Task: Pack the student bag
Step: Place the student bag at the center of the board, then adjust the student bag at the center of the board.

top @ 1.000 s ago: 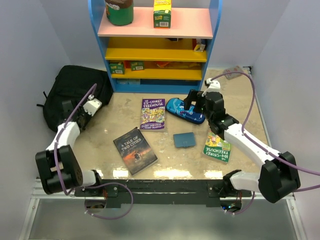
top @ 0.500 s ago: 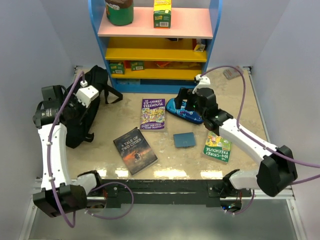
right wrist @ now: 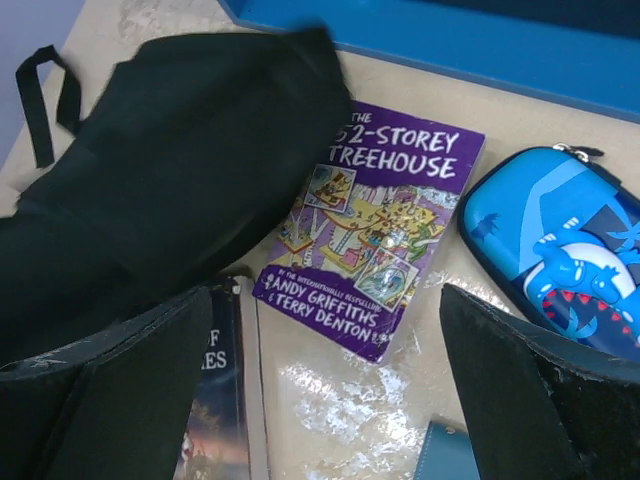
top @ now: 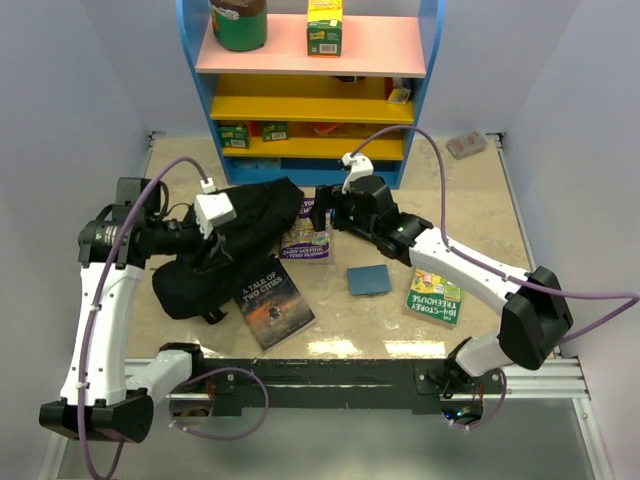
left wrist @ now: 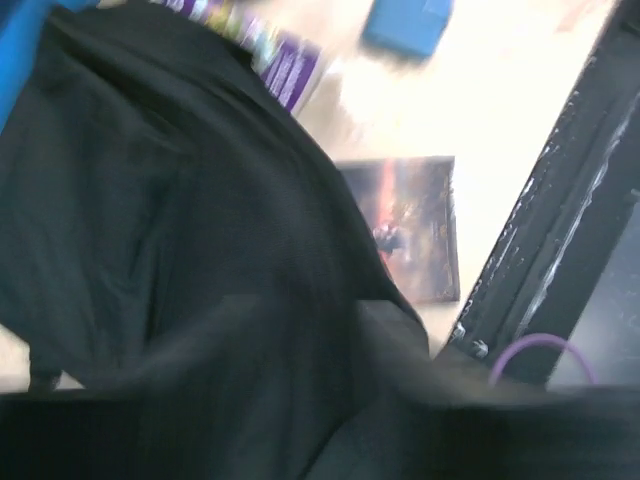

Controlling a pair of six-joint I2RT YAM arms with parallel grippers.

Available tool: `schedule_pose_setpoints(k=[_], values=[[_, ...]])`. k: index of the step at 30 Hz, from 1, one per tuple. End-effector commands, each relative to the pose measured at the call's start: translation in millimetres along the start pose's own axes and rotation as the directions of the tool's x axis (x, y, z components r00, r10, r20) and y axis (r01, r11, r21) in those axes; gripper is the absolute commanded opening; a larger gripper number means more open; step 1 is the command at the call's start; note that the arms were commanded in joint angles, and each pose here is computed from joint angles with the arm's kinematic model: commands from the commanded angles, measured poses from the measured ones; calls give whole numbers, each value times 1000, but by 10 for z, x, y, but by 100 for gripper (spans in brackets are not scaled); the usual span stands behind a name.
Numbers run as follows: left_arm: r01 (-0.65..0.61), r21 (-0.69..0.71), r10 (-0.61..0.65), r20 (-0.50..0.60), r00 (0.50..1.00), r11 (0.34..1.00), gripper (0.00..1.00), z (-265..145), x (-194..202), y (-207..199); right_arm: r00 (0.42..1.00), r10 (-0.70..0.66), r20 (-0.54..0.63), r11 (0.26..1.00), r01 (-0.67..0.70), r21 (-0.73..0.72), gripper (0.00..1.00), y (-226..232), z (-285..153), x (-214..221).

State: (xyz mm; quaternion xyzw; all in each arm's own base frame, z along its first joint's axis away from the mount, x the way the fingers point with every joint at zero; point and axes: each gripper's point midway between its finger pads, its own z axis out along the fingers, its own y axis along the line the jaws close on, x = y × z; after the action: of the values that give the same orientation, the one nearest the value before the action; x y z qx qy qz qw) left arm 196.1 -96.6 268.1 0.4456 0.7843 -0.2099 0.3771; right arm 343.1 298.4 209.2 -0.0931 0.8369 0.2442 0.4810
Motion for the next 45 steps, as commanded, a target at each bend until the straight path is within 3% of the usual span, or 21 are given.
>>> schedule_pose_setpoints(k=[1,3,8,13,17,20,23,27,32,36,39,41,42,43,45], values=[[-57,171,28,169,985,984,78,258,-372,-262,999,22,32,1000,-21,-20,99,103,-108,-148],[-63,231,24,167,986,971,100,373,-377,-398,1000,22,18,1000,-21,-12,99,77,-94,-101],[-51,144,19,220,975,988,100,500,-561,-160,997,44,-60,999,-43,7,99,32,-62,149],[-1,-260,53,193,980,965,100,363,-609,787,989,81,-126,996,-84,-19,99,292,-171,546],[172,-506,-123,129,984,845,97,-33,-51,1780,979,85,-185,993,-99,-66,99,651,-201,872],[203,-551,-198,69,978,809,96,-209,462,2069,971,81,-225,992,-101,-79,99,844,-194,1085],[190,-554,-233,-6,973,811,96,-253,935,2053,960,88,-264,990,-113,-80,99,957,-210,1285],[187,-439,-263,-117,958,879,96,-21,1455,1641,942,126,-312,982,-162,-94,97,1098,-236,1575],[149,-389,-241,-198,950,909,97,78,1830,1466,934,143,-327,975,-190,-116,93,1252,-204,1738],[223,-339,-312,-238,920,914,100,107,2121,1408,938,137,-319,981,-172,-85,88,1247,-66,1774],[264,-330,-351,-241,905,906,100,90,2291,1407,940,137,-314,981,-173,-91,80,1271,-42,1771],[267,-294,-342,-242,908,918,100,99,2341,1346,944,141,-298,980,-177,-97,66,1290,-3,1743],[290,-250,-348,-229,909,924,100,149,2327,1233,948,128,-290,982,-163,-98,55,1293,12,1710],[291,-227,-340,-220,914,929,100,175,2314,1175,953,115,-282,986,-143,-82,35,1263,51,1713],[264,-164,-293,-186,938,950,100,239,2228,1012,959,70,-276,994,-89,-56,19,1227,71,1653]])
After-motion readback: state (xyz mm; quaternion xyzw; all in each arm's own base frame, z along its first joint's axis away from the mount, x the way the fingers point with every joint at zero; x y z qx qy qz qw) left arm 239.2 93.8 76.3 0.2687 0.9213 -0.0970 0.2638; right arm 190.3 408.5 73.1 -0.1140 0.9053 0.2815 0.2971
